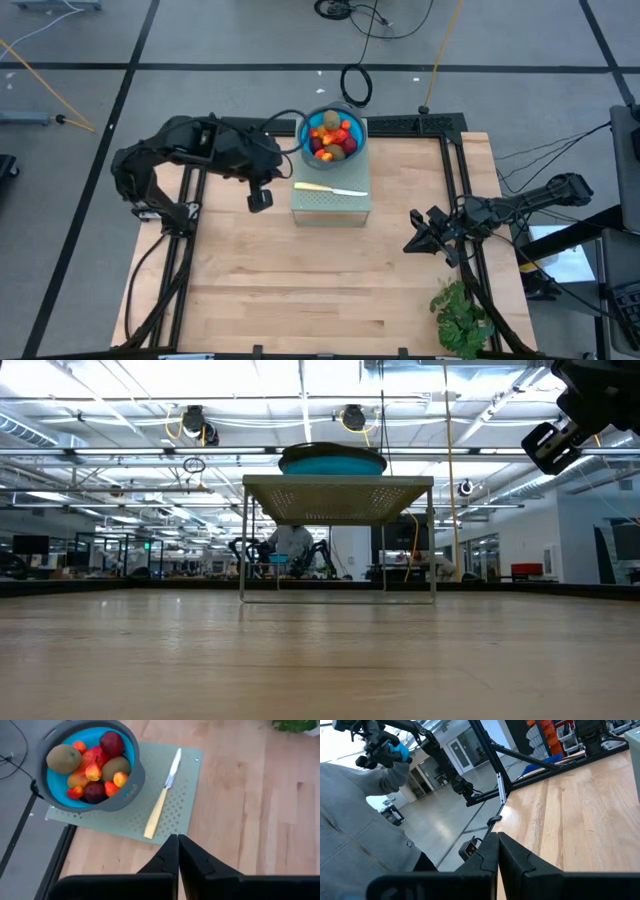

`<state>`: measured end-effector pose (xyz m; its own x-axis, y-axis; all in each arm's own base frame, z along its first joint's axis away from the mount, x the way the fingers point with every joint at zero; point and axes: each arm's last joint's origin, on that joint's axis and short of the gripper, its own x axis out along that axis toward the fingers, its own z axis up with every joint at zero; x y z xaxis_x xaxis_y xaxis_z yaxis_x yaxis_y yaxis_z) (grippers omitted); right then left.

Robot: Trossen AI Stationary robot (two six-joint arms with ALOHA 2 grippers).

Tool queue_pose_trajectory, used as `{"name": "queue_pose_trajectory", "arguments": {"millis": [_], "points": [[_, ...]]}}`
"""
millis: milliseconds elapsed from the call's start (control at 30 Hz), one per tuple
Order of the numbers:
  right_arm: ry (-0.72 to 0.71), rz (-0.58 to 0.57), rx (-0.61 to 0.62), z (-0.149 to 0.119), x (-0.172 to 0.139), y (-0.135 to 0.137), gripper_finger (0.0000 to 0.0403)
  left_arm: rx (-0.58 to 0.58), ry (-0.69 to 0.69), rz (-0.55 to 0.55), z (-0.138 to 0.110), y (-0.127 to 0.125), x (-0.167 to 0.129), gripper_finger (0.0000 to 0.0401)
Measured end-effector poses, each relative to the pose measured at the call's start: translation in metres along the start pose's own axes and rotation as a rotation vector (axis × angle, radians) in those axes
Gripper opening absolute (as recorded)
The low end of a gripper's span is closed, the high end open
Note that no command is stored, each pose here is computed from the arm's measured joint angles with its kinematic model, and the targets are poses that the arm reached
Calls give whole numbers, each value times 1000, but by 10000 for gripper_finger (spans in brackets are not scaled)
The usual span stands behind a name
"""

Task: Pick & Place Fruit
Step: Return to Home Position

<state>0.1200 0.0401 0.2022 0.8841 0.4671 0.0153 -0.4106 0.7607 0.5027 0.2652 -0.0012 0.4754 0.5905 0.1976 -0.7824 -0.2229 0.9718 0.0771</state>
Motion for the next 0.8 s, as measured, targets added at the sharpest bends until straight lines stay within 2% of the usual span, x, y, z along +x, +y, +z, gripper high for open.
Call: {"name": "queue_pose_trajectory", "arguments": {"millis": [267,400,633,800], "points": [[16,-10,3,-2,0,-1,0,16,0,-56,-1,-1,-3,6],[15,-12,-78,-2,0,-1,0,28,-1,-69,-1,-1,-3,2],[-18,-133,-184,-1,0,-5,0,31,-45,-122,4,-3,-4,3],[-1,-166,-194,-3,-1,-8,0,43,-48,-131,4,-7,4,2]]}}
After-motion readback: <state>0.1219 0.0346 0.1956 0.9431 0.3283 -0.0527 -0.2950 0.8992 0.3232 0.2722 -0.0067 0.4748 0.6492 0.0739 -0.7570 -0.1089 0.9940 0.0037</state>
